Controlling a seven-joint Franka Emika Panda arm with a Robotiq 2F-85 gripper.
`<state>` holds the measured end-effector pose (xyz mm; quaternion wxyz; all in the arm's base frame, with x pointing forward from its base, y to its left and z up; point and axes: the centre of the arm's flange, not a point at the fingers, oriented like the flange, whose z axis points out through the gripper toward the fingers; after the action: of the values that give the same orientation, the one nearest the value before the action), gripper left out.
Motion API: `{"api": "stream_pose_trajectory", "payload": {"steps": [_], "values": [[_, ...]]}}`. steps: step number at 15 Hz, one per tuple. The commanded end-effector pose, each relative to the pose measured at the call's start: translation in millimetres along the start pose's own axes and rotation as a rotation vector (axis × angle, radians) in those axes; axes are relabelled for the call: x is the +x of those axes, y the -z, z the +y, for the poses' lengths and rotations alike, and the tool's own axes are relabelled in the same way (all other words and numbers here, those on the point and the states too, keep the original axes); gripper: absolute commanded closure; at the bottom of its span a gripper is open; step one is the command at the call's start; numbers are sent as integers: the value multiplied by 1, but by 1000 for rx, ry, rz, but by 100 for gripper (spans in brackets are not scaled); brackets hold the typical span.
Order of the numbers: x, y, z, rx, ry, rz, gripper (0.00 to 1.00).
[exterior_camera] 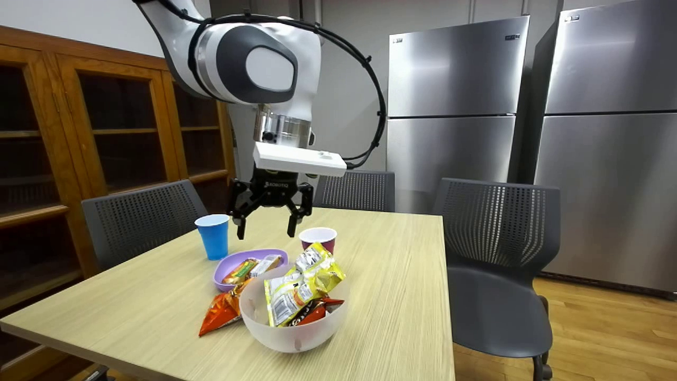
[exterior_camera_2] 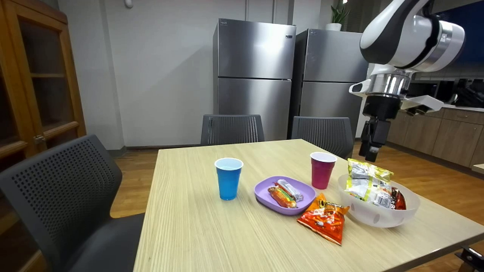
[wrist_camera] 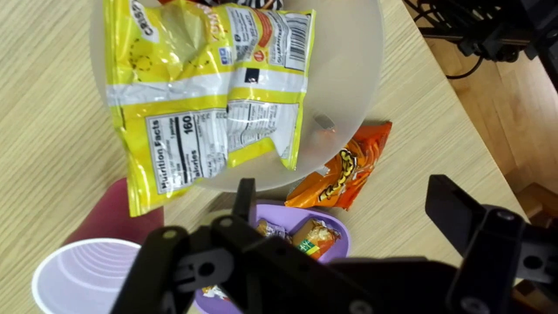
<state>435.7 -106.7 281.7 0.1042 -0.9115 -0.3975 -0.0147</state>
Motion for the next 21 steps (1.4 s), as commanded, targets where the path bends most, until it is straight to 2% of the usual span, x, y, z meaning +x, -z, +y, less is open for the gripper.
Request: {"api": "stream_pose_trajectory", "payload": {"steps": [1, 7, 9, 13, 21], "values": [[26, -4, -34, -42, -46, -6, 0], [66, -32, -49, -43, -183, -10, 0], [75, -42, -50, -73, -243, -19, 0], [87, -63, -54, -97, -318, -47, 0], [95, -105, -61, -62, -378, -108, 0]]}}
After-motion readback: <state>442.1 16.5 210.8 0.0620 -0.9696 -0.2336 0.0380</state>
